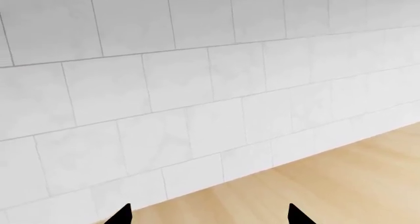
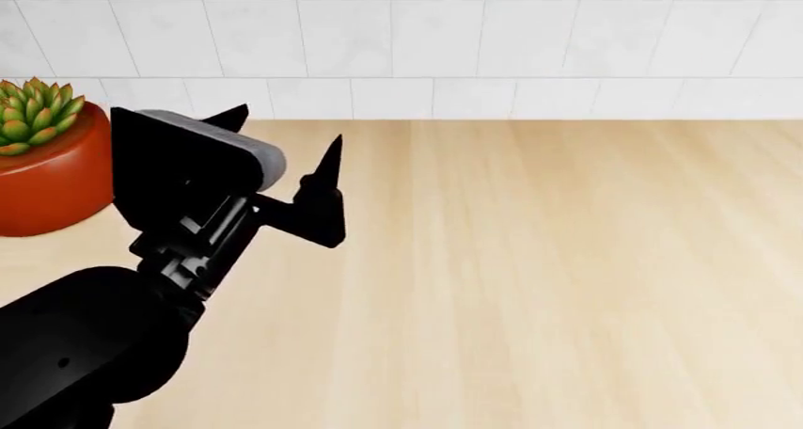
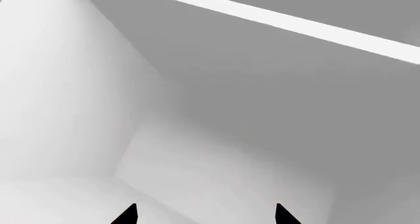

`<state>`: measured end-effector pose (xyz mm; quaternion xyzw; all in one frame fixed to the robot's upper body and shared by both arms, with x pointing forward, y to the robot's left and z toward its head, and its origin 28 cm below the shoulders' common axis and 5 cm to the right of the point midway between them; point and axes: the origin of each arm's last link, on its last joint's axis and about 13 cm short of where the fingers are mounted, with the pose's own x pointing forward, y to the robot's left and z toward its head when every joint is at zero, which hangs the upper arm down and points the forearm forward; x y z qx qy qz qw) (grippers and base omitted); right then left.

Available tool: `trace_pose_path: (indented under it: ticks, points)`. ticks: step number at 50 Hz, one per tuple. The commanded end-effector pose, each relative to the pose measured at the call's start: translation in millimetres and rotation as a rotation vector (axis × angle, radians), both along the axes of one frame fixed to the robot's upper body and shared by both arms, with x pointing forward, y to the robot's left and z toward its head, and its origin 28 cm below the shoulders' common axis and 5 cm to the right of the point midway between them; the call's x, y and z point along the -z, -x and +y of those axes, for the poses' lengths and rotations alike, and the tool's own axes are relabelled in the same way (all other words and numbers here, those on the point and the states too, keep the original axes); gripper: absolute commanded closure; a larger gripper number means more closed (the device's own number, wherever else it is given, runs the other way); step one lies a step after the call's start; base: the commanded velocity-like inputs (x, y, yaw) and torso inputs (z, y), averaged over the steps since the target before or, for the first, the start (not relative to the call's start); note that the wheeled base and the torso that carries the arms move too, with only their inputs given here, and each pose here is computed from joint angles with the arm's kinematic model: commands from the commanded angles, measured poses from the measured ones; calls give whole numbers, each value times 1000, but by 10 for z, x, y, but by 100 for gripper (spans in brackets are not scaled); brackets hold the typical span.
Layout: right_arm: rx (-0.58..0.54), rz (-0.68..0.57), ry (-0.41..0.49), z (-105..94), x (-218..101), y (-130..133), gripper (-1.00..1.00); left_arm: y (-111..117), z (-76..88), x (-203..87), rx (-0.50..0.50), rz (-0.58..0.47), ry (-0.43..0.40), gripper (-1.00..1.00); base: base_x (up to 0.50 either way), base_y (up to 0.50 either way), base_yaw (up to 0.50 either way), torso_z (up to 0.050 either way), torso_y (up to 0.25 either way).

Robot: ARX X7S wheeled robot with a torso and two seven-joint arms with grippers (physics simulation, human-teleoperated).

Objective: Pick the corn, bell pepper from the counter and place them in the cabinet. Then close the cabinet.

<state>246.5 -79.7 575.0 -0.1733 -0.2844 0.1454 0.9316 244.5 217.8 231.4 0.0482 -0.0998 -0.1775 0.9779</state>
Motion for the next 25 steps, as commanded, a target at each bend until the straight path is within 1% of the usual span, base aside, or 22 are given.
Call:
trace_pose_path:
  ticks: [1, 9, 14, 19, 25]
  points:
    - [-37, -86, 46, -146, 275, 422, -100, 18, -4, -28, -11, -23, 22, -100, 0, 0, 0, 0, 0]
    - [-49, -96, 89, -256, 571, 656, -100, 18, 4, -38, -20, -35, 34, -100, 0, 0, 0, 0, 0]
    - [-57, -77, 113, -321, 795, 735, -100, 46, 3, -39, -23, -43, 41, -100, 0, 0, 0, 0, 0]
    - [-57, -63, 125, -385, 989, 827, -100, 58, 25, -48, -32, -51, 51, -100, 0, 0, 0, 0, 0]
    - [-65, -53, 129, -433, 1143, 936, -100, 83, 41, -72, -38, -65, 60, -100, 0, 0, 0, 0, 0]
